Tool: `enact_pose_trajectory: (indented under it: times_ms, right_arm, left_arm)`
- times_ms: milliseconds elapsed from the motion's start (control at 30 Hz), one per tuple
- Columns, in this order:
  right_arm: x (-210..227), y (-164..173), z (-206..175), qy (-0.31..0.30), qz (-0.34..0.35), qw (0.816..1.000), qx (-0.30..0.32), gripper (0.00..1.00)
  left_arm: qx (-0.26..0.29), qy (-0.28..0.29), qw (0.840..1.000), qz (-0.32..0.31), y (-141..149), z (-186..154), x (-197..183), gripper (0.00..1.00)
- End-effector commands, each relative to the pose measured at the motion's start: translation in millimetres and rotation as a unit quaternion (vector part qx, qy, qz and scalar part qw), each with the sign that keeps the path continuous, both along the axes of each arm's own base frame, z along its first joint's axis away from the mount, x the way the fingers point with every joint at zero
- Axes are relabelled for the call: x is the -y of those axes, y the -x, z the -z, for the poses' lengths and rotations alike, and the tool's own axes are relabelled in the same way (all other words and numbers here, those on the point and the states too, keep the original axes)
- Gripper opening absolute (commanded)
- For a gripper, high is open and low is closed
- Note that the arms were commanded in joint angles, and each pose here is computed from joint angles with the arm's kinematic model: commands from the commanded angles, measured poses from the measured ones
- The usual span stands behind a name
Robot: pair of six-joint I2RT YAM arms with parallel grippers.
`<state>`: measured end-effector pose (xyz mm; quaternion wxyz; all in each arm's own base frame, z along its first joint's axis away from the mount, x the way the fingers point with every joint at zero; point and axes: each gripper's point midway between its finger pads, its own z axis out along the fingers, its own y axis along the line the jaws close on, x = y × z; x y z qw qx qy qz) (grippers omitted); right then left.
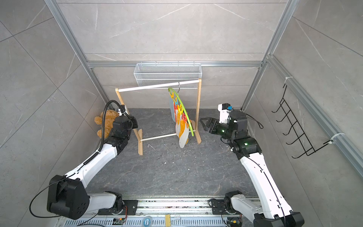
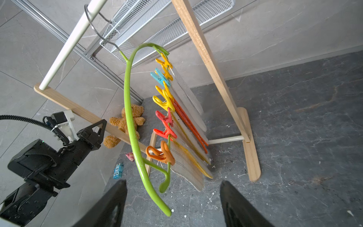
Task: Take the shoe insoles off the hanger
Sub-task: Remove the insole from the hanger.
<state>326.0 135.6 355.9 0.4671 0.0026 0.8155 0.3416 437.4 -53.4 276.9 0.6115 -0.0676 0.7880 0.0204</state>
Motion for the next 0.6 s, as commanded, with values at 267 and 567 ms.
enact_pose_trajectory:
  times_ms: [267,567]
  right_arm:
    - [-8,-3,-5,0.005,-0.023,1.000,0.012,0.77]
    - [-5,-6,-5,0.018,-0.017,1.000,0.014,0.77]
  left_arm:
    - [-0.035,0.039,0.991,0.126,-31,21,47,0.00]
    - [-0.038,0.056,0.987,0.148,-32,22,57,0.00]
